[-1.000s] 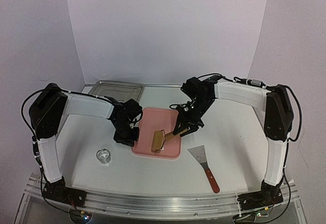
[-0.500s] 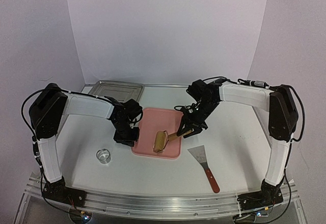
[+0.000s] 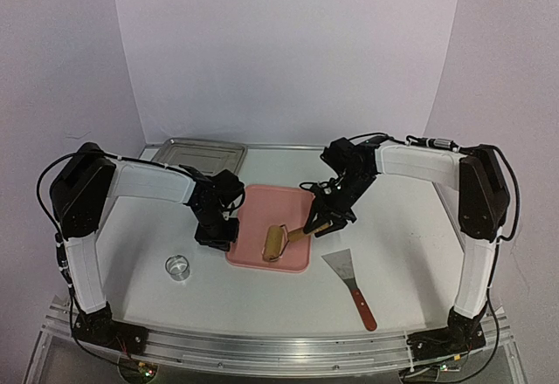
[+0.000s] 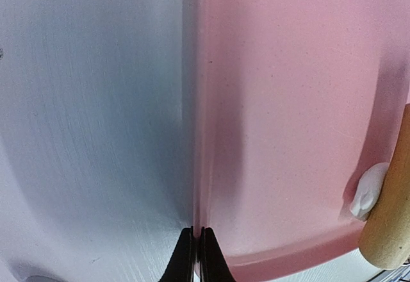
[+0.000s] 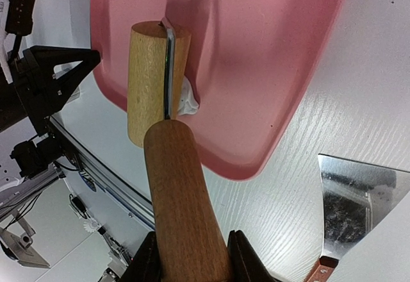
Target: Roll out the dumpling wrappers from the dough
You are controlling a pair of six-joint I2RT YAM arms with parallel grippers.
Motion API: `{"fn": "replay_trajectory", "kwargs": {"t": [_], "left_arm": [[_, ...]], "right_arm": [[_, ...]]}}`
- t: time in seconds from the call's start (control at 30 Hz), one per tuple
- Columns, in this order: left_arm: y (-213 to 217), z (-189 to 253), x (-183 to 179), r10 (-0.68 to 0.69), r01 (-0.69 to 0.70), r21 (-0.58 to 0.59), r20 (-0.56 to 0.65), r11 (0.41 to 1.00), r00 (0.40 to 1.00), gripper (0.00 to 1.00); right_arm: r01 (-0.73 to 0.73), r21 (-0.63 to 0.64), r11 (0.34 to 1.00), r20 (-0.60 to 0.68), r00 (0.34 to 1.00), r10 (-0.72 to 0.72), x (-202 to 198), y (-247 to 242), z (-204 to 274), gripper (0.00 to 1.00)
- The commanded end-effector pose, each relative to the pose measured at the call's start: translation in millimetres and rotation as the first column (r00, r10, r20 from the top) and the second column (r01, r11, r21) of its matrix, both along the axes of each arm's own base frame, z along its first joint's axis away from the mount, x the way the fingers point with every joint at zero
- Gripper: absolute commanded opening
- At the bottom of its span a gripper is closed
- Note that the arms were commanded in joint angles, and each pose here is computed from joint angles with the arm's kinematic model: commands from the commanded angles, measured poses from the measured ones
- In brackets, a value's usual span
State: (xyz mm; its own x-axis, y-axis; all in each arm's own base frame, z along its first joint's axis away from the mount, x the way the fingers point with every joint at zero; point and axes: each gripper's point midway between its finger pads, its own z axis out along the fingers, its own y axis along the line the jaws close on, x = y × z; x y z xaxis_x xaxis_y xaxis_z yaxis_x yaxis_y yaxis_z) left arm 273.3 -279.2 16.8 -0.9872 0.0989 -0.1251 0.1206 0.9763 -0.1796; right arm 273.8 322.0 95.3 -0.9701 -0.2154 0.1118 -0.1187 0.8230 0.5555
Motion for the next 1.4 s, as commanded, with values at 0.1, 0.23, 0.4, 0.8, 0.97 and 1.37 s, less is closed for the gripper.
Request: {"fn": "replay_trajectory", "kwargs": {"t": [0.1,0.23,0.4,0.8,0.97,1.37], "left_arm": [[5,3,-1,0.013,-0.013,0.039,-0.003,0.999,1.000,0.00],[5,3,0,0.012,-0.012,0.040,-0.001,0.999,1.000,0.00],[4,2,1,0.010,-0.010,0.041,-0.001,0.999,1.000,0.00],[9,2,-1,0.026,-0.026,0.052,0.002,0.998,1.000,0.00],[9,3,-1,0.029,-0.029,0.051,0.004,0.998,1.000,0.00],[13,5,-2,0.042,-0.042,0.057,0.013,0.998,0.999,0.00]], "right_arm": [[-0.025,-0.549,0.836,-0.101,0.994,-0.037,-30,-97,-89,0.00],[-0.047,-0.586,0.809,-0.082,0.997,-0.001,-30,-97,-92,0.00],[-0.058,-0.619,0.783,-0.073,0.997,0.016,-32,-102,-95,0.00],[-0.067,-0.674,0.736,-0.065,0.997,0.031,-41,-135,-83,0.00],[-0.074,-0.660,0.748,-0.064,0.997,0.042,-37,-121,-89,0.00],[-0.034,-0.673,0.739,-0.045,0.999,0.005,-34,-142,-84,0.00]]}}
